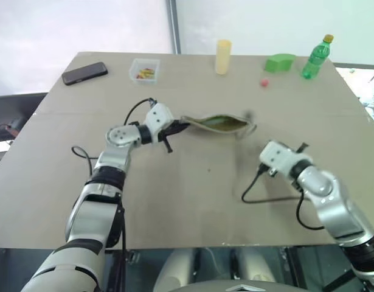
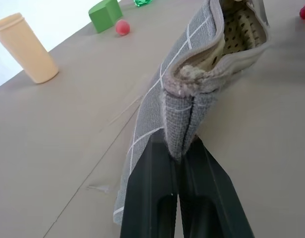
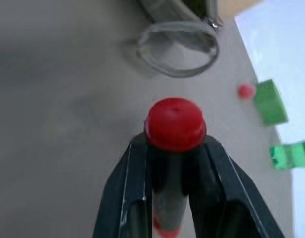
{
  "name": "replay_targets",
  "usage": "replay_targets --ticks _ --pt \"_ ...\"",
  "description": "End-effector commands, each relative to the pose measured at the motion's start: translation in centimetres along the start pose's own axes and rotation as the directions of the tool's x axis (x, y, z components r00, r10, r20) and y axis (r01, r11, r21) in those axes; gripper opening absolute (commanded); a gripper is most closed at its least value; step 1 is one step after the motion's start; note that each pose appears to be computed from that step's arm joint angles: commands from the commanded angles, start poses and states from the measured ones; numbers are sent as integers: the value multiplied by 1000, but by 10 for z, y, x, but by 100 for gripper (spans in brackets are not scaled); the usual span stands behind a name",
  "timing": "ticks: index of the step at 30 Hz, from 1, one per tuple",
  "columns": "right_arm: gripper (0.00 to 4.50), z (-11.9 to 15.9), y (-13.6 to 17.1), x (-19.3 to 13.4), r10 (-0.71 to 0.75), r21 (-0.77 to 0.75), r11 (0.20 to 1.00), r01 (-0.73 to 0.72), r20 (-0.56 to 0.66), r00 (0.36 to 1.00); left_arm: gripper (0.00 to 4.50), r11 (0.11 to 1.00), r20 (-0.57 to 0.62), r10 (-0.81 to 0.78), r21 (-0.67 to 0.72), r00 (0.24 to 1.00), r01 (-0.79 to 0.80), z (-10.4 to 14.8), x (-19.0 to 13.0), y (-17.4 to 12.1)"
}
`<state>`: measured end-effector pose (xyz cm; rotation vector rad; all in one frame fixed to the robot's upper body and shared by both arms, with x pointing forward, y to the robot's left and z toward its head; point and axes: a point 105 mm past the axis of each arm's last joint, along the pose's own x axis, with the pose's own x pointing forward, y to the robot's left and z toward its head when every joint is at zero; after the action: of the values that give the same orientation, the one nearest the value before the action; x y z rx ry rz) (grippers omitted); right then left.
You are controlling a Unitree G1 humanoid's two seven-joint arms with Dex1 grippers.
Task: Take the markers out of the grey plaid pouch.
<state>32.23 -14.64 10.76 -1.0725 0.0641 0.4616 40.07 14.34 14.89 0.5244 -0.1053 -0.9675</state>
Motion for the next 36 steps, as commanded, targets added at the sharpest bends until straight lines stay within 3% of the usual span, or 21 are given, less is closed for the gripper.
replay_targets --ticks 1,5,6,7,8,13,18,24,28,31,33,36 --pt "149 -18 26 4 109 -41 993 -110 -27 994 0 999 22 27 41 999 -28 7 -5 5" --pt "326 -22 26 -4 141 -87 986 -142 -18 990 0 999 21 35 37 999 -35 6 -8 4" --pt "390 -22 25 -7 139 -84 987 -140 -14 990 0 999 22 35 37 999 -36 6 -9 4" --pt "432 -20 21 -11 126 -40 991 -126 -5 992 0 999 23 36 38 999 -36 6 -9 3" --pt "447 -18 18 -16 117 10 993 -117 5 993 0 999 24 36 38 999 -37 6 -10 3" --pt "447 17 2 -39 74 364 924 -117 128 989 0 998 19 44 34 999 -44 7 -13 6" --pt "447 66 -22 -28 -50 559 823 -104 253 966 0 997 2 68 31 998 -68 6 -17 14" --pt "447 124 -30 -10 -62 668 700 -253 410 910 0 997 12 66 26 998 -66 8 -16 13" --pt "447 141 -19 7 13 699 618 -360 449 894 0 998 32 54 23 998 -55 13 -13 11" --pt "360 144 -18 21 29 739 550 -390 450 893 0 999 39 44 24 998 -45 14 -13 8" --pt "272 144 -20 28 29 771 495 -401 447 894 0 999 42 37 24 998 -38 14 -13 6" --pt "272 138 -22 41 20 834 373 -407 431 902 0 999 58 12 32 998 -14 16 -13 0"
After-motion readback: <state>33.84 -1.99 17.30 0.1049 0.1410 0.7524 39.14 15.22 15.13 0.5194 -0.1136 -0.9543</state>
